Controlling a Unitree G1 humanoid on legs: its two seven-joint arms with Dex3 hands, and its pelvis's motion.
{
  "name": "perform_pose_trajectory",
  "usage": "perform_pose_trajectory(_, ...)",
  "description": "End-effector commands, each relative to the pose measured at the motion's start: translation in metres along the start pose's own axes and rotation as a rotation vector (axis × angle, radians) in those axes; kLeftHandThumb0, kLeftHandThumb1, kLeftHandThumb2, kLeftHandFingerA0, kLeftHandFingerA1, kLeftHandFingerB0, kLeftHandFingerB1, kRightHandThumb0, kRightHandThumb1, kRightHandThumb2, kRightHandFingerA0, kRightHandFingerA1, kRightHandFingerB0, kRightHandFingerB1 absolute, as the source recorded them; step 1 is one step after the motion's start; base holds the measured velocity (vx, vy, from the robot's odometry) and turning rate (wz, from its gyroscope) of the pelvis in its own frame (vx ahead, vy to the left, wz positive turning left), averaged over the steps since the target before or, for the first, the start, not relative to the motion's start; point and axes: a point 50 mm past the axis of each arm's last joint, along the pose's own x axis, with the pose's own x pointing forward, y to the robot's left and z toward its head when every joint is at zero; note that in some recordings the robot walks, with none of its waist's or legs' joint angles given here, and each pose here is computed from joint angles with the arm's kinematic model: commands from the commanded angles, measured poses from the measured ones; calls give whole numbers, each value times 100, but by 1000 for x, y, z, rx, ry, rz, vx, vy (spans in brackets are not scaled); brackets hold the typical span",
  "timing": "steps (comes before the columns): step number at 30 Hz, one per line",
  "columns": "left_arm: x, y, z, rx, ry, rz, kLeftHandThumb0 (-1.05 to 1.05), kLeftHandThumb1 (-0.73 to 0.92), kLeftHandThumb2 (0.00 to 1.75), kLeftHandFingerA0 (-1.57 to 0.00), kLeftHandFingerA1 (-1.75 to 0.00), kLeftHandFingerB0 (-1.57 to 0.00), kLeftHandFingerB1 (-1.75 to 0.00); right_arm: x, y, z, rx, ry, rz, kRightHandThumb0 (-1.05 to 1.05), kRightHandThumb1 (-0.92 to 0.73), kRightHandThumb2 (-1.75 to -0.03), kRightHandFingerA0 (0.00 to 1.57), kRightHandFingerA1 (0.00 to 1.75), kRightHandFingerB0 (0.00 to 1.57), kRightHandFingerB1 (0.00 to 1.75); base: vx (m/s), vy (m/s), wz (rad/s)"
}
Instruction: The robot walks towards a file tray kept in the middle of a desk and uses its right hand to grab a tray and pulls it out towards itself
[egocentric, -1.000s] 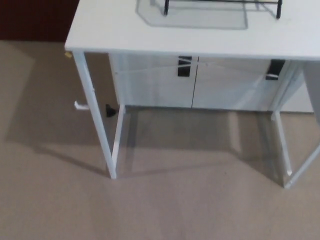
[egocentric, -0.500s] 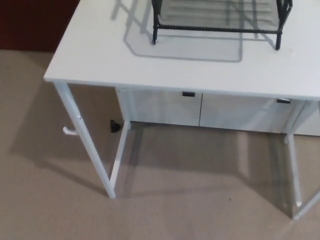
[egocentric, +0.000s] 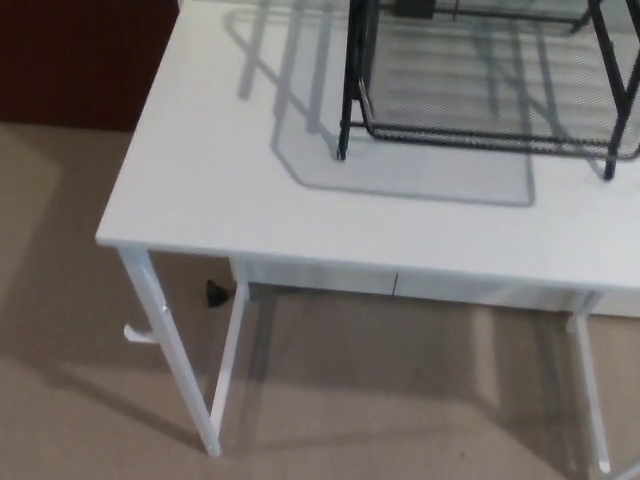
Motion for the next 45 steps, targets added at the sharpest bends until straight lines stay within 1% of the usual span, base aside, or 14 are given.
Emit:
perform_pose_trajectory(1, -2, -1, 1, 21, -22, -4, -47, 37, 78, -48, -56, -35, -50, -1, -5, 1, -32, -10, -9, -25, -63, -58, 54, 57, 48, 50, 78, -108, 6)
perform_pose_trajectory(6, -2, -2, 0, -2, -26, -2, -45, 35, 77, -48, -58, -37, -51, 1, -4, 1, -32, -8, -3, -26, -64, -58, 53, 57, 48, 50, 238, -242, 15)
perform_pose_trajectory(7, -2, -3, 0, -3, -26, -4, -39, 48, 56, -53, -47, -43, -38, 1, -4, 2, -32, -10, 0, -26, -64, -59, 53, 57, 48, 50, 269, -327, 8)
perform_pose_trajectory(8, -2, -4, 0, -6, -25, -4, -37, 48, 55, -52, -45, -43, -37, 1, -4, 1, -38, -4, -3, -25, -64, -59, 54, 56, 49, 49, 139, -173, -9)
perform_pose_trajectory(12, -2, -4, -1, -13, -21, -12, -40, 47, 55, -53, -46, -43, -37, 1, -3, 2, -46, -4, -8, -26, -62, -58, 53, 56, 49, 49, 108, -95, -3)
perform_pose_trajectory(13, -3, -4, -1, -10, -23, -14, -31, 55, 57, -52, -46, -41, -36, 1, -3, 2, -48, -6, -4, -26, -63, -58, 52, 56, 48, 50, 87, -36, -16)
perform_pose_trajectory(14, -3, -4, -2, -13, -24, -14, -29, 57, 58, -53, -45, -41, -36, 1, -3, 1, -53, -7, 2, -26, -63, -58, 52, 56, 47, 50, 86, -27, -14)
perform_pose_trajectory(19, 3, -1, 6, -21, -25, -2, -30, 56, 58, -52, -44, -41, -35, 6, -2, 10, -49, -26, 0, -26, -65, -59, 54, 57, 49, 50, 75, 105, -9)
perform_pose_trajectory(22, -4, -1, 0, -15, -32, -10, -27, 58, 58, -52, -44, -39, -36, 4, 1, 5, -81, -22, 11, -31, -63, -58, 54, 56, 50, 50, 8, 214, 3)
perform_pose_trajectory(32, -15, -8, -17, -27, 0, -51, -25, 54, 56, -54, -44, -41, -36, -3, 5, -8, -110, 17, 32, -26, -64, -59, 52, 56, 47, 50, 0, 4, 5)
perform_pose_trajectory(39, -37, -18, -48, -12, 77, -85, -32, 51, 56, -54, -43, -38, -35, -20, 13, -34, -173, 65, 59, -27, -64, -59, 58, 58, 47, 49, 0, 0, 0)
perform_pose_trajectory(40, -41, -19, -52, -5, 87, -90, -33, 52, 56, -53, -43, -38, -35, -21, 13, -41, -201, 85, 51, -27, -62, -58, 64, 59, 49, 46, 0, 0, 0)
perform_pose_trajectory(41, -42, -19, -52, -5, 86, -94, -32, 53, 57, -50, -45, -36, -34, -21, 12, -42, -208, 90, 51, -28, -62, -58, 64, 57, 48, 44, 0, 0, 0)
perform_pose_trajectory(45, -41, -19, -51, 9, 87, -96, -34, 54, 57, -50, -42, -37, -34, -22, 13, -41, -229, 68, 59, -30, -61, -58, 66, 62, 50, 46, 0, 0, 0)
